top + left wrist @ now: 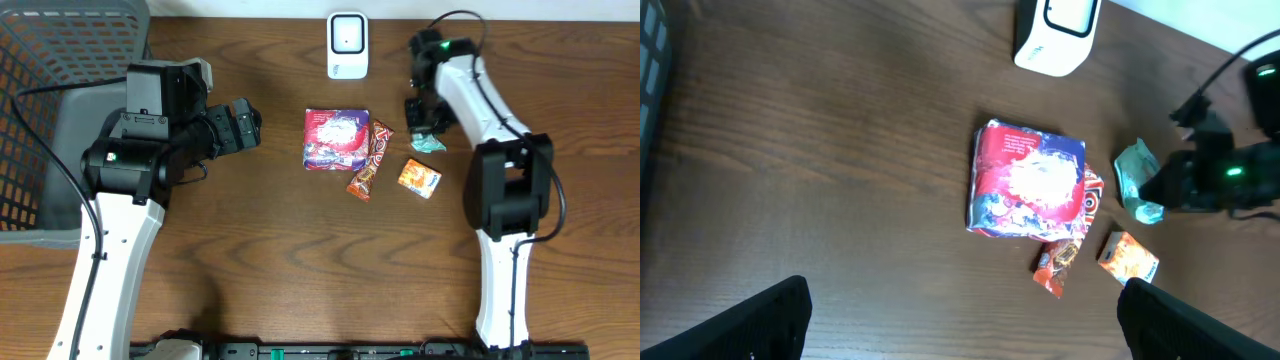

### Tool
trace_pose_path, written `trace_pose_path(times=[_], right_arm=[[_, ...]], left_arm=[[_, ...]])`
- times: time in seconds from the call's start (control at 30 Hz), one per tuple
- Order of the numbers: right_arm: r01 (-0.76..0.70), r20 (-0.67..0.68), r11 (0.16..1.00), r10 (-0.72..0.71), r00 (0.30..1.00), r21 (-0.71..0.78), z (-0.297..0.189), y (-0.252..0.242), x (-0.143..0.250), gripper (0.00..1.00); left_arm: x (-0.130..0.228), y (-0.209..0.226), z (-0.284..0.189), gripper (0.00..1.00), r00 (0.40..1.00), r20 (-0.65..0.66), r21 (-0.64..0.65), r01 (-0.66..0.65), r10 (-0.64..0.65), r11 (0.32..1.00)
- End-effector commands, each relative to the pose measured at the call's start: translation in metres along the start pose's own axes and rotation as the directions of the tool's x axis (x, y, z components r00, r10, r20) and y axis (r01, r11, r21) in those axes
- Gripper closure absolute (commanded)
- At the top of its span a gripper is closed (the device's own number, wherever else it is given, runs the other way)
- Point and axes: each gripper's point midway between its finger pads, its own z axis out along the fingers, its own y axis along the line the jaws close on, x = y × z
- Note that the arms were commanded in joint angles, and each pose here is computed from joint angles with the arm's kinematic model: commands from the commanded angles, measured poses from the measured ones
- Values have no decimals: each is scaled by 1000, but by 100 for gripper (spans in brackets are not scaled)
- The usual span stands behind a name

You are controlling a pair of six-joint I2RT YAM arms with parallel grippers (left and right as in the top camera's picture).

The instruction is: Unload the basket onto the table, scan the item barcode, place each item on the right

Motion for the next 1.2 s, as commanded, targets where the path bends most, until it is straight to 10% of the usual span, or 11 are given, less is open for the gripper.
trace_pose_path(times=[0.0, 0.13, 0.4, 0.57, 0.77, 1.17], right_arm=[[-31, 25, 934, 43, 999, -355, -33, 20, -17, 99], [-70, 5, 720, 101, 995, -690, -69, 25, -23, 99], [-299, -190, 584, 241, 952, -755, -24, -32, 1, 99], [-425, -242, 720, 350, 905, -549, 18, -98, 25, 96], [-490, -261, 788, 418, 870, -373, 3, -153, 44, 60], [-252, -93, 936, 236, 967, -246, -66, -142, 24, 40]], left_arm=[[-1, 1, -3, 2, 1000, 10, -5, -9, 9, 1000], [-1, 1, -3, 2, 1000, 10, -5, -9, 9, 1000], [-1, 1, -3, 2, 1000, 10, -5, -9, 9, 1000], [-1, 1, -3, 2, 1000, 10, -5, -9, 9, 1000], [-1, 1, -3, 2, 1000, 10, -5, -9, 9, 1000], [-1, 1, -3, 2, 1000, 10, -5, -9, 9, 1000]])
